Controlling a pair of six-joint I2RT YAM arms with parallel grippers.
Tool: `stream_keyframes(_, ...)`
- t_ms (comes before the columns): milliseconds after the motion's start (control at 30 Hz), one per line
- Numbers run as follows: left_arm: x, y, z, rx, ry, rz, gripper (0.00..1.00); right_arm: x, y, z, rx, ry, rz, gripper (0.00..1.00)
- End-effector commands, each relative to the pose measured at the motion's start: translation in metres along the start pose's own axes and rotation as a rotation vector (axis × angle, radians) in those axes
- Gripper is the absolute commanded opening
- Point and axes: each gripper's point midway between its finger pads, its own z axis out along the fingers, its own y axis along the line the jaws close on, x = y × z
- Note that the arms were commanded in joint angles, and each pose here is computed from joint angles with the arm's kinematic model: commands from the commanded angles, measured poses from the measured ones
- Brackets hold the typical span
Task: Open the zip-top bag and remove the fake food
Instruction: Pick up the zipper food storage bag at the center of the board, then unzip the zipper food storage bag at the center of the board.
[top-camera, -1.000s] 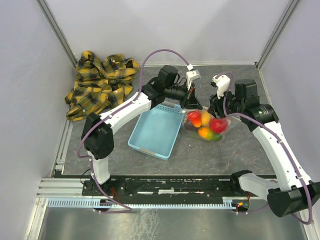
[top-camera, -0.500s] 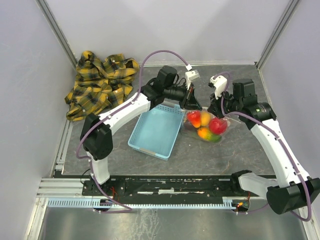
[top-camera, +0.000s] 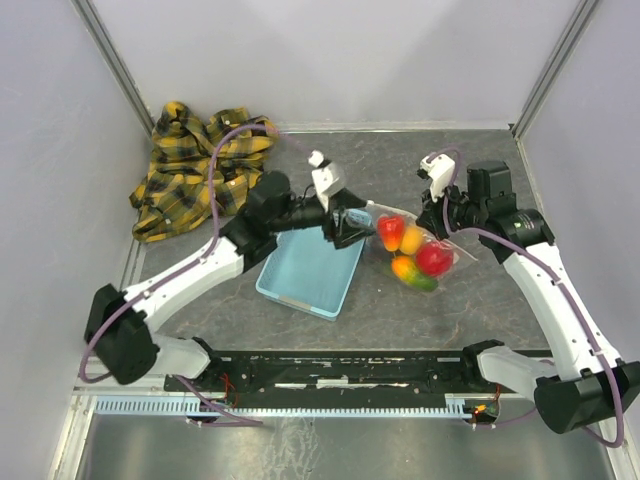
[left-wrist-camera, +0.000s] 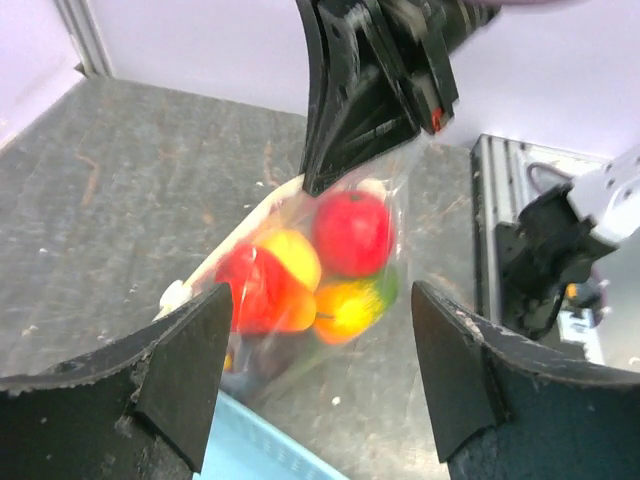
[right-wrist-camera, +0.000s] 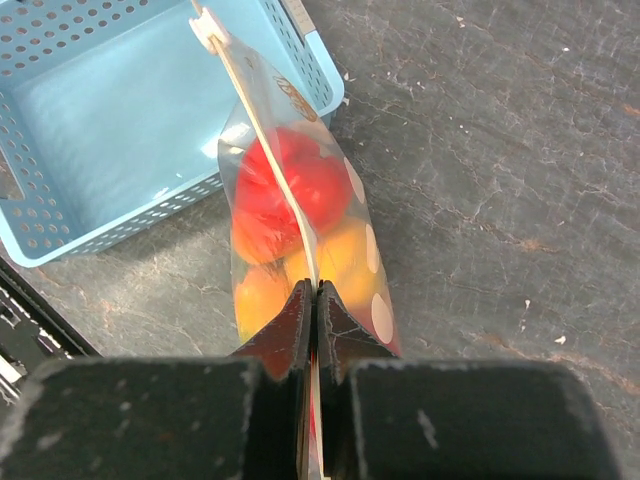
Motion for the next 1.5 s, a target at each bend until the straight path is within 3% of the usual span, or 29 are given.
stream_keyframes(0,-0.005,0.011,-0.027,-0.106,-0.150,0.330,0.80,-0.016,0.002,-0.008,0.006,-0.083,-0.072,0.04)
stream_keyframes(133,0.013,0.024,-0.048,-0.136,-0.177,0.338,0.82,-0.018,0.009,-0.013,-0.019,-0.121,-0.117,0.04)
stream_keyframes(233,0.013,0.016,-0.052,-0.023,-0.232,0.335,0.81,-0.019,0.014,-0.014,-0.044,-0.154,-0.179,0.05)
stream_keyframes(533,0.030,0.025,-0.032,0.052,-0.259,0.325,0.76,-0.031,0.026,-0.027,-0.092,-0.219,-0.337,0.06)
stream_keyframes(700,0.033,0.022,-0.023,0.116,-0.291,0.294,0.60,-0.032,0.029,-0.024,-0.121,-0.229,-0.343,0.05)
stream_keyframes(933,0.043,0.028,-0.008,0.129,-0.336,0.177,0.54,-0.030,0.032,-0.023,-0.127,-0.240,-0.351,0.05)
stream_keyframes(1233,0.043,0.026,0.002,0.177,-0.399,0.105,0.28,-0.028,0.031,-0.020,-0.127,-0.238,-0.354,0.05)
stream_keyframes(1333,0.050,0.026,0.004,0.186,-0.380,0.081,0.28,-0.028,0.029,-0.020,-0.119,-0.236,-0.354,0.05)
stream_keyframes(1467,0.056,0.026,0.003,0.177,-0.366,0.064,0.37,-0.029,0.028,-0.018,-0.119,-0.238,-0.352,0.04)
